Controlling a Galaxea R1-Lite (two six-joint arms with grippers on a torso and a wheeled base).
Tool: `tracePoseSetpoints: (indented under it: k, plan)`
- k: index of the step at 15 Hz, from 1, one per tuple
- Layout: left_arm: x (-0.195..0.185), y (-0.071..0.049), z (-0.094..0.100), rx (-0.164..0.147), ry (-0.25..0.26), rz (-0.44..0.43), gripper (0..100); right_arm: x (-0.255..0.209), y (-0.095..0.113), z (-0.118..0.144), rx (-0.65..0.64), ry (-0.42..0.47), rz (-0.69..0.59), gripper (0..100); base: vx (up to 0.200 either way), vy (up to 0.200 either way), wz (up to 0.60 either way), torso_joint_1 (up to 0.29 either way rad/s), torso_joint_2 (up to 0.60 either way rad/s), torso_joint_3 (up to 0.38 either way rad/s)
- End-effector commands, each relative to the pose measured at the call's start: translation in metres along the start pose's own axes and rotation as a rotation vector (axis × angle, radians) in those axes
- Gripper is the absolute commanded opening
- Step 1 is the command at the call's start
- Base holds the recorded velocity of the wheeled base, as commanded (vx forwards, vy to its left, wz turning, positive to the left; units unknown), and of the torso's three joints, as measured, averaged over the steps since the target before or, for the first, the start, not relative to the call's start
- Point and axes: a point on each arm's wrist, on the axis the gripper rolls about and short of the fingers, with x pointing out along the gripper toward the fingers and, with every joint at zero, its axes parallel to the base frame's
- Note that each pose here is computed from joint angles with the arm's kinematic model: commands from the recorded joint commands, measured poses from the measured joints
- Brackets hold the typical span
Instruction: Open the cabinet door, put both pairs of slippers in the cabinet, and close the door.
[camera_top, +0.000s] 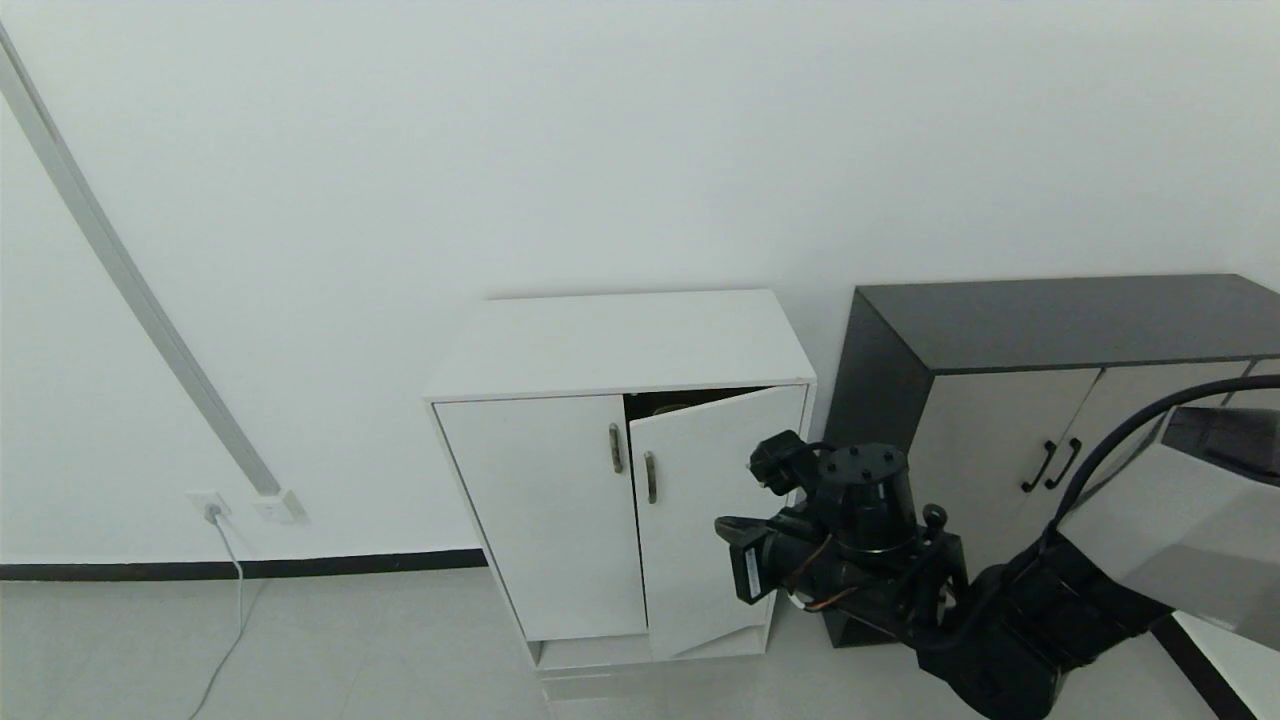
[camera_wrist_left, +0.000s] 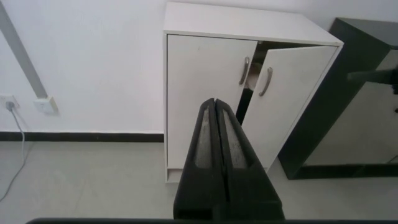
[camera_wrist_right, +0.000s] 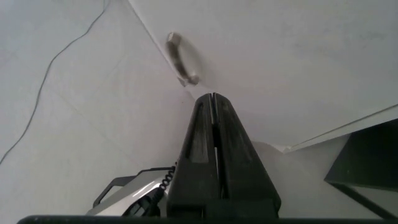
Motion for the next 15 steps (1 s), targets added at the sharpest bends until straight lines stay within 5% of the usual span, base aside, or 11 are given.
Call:
tracePoseSetpoints:
  k: [1,15]
  plan:
    - [0.000,0.000,0.000,-0.001,0.002,0.001,0,-0.011,-0.004,-0.022,-0.001,0.061,0.038,0,0.000,0.000,0.00,0.000,0.00,0.000]
    - [0.000,0.000,0.000,0.002,0.000,0.001,0,-0.020,-0.005,-0.050,-0.001,0.116,0.040,0,0.186,0.000,0.00,0.004,0.00,0.004]
